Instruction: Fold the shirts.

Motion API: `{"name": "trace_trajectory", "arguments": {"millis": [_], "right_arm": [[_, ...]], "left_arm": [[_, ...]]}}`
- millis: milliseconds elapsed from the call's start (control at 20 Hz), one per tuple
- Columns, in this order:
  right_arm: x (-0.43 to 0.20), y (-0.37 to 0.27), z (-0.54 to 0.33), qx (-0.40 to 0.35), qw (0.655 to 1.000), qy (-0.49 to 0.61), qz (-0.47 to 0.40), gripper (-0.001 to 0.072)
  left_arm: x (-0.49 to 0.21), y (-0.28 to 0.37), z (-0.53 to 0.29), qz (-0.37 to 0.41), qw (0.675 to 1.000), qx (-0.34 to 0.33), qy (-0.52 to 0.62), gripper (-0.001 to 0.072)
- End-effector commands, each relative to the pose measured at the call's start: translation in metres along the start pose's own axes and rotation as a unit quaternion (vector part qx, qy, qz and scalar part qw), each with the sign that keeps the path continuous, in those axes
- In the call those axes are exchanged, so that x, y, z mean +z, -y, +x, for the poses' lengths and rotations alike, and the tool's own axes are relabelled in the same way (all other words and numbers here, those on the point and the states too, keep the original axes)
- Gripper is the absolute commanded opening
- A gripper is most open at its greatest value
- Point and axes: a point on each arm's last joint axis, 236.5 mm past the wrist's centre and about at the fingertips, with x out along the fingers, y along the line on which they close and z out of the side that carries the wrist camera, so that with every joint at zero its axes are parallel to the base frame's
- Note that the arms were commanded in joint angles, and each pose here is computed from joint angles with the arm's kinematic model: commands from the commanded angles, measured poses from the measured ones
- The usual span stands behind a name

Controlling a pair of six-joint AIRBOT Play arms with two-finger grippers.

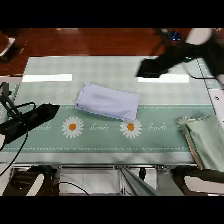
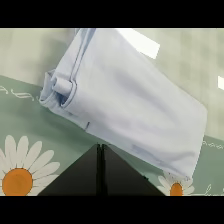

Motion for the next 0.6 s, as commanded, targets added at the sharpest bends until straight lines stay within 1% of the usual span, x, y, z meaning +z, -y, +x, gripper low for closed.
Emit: {"name": "trace_trajectory", "arguments": {"millis": [0, 50, 100, 200, 300, 450, 550], "right_arm": [[-0.057, 0.122, -0.046, -0.158, 0.968, 0.117, 0.156, 0.0412], [-0.076, 0.129, -0.029, -0.139, 0.959, 0.143, 0.203, 0.0412], [-0.095, 0.127, -0.003, -0.103, 0.952, 0.146, 0.25, 0.0412], [-0.123, 0.111, 0.047, -0.03, 0.945, 0.113, 0.306, 0.0412], [-0.135, 0.09, 0.085, 0.028, 0.947, 0.059, 0.315, 0.0412], [-0.125, 0.058, 0.12, 0.113, 0.941, 0.01, 0.319, 0.0412], [-0.12, 0.043, 0.139, 0.137, 0.941, -0.021, 0.307, 0.0412]], "left_arm": [[0.003, 0.0, 0.0, 0.0, 1.0, -0.001, 0.006, 0.0019], [0.002, 0.0, 0.001, 0.0, 1.0, -0.001, 0.005, 0.0019], [0.003, 0.0, 0.001, 0.001, 1.0, -0.001, 0.005, 0.0019], [0.002, 0.0, 0.001, 0.0, 1.0, 0.0, 0.004, 0.0019], [0.001, -0.002, 0.003, -0.002, 1.0, 0.002, 0.0, 0.0019], [-0.001, -0.003, 0.005, -0.005, 1.0, 0.003, -0.004, 0.0019], [0.0, -0.003, 0.005, -0.005, 1.0, 0.003, -0.004, 0.0019]]}}
